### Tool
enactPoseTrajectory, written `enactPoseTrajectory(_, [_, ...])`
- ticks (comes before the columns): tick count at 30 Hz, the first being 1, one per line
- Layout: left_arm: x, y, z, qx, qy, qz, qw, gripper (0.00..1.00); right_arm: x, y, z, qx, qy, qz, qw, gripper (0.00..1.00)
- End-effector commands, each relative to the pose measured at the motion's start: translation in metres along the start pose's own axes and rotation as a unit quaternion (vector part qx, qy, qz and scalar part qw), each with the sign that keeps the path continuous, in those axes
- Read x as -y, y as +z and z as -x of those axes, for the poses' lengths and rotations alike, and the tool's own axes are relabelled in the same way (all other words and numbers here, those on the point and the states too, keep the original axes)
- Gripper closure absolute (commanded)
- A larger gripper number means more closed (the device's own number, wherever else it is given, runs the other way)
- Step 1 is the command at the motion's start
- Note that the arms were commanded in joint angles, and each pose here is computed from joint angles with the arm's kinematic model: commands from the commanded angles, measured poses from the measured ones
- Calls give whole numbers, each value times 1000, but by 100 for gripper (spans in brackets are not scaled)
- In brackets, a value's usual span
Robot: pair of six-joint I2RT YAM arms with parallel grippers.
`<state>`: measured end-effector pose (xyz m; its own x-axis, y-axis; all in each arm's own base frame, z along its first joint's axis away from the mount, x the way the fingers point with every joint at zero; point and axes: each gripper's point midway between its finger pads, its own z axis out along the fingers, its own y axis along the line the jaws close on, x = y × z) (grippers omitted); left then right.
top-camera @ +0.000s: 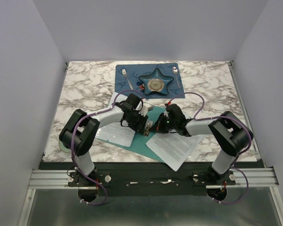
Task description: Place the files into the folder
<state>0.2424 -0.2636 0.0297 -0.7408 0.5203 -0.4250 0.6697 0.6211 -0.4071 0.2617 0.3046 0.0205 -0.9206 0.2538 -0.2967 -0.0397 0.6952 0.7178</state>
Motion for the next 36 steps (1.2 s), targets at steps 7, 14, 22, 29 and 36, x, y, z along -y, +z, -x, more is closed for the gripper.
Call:
enactPoseTrajectory(7, [-3, 11, -7, -23, 15, 36, 999, 63, 12, 4, -14, -13, 9, -9, 1000, 99])
enactPoseTrajectory(14, [-9, 11, -14, -40, 17, 63, 997, 69, 17, 6, -18, -16, 15, -11, 1000, 100])
enactPoseTrajectory(22, [-16, 10, -19, -48, 17, 80, 995, 76, 22, 7, -21, -18, 18, -16, 1000, 100])
enactPoseTrajectory(29, [-18, 12, -21, -55, 16, 86, 995, 83, 26, 6, -23, -18, 22, -21, 999, 100])
enactPoseTrajectory(36, [-10, 16, -25, -70, 21, 95, 993, 100, 28, 7, -23, -13, 31, -27, 999, 99])
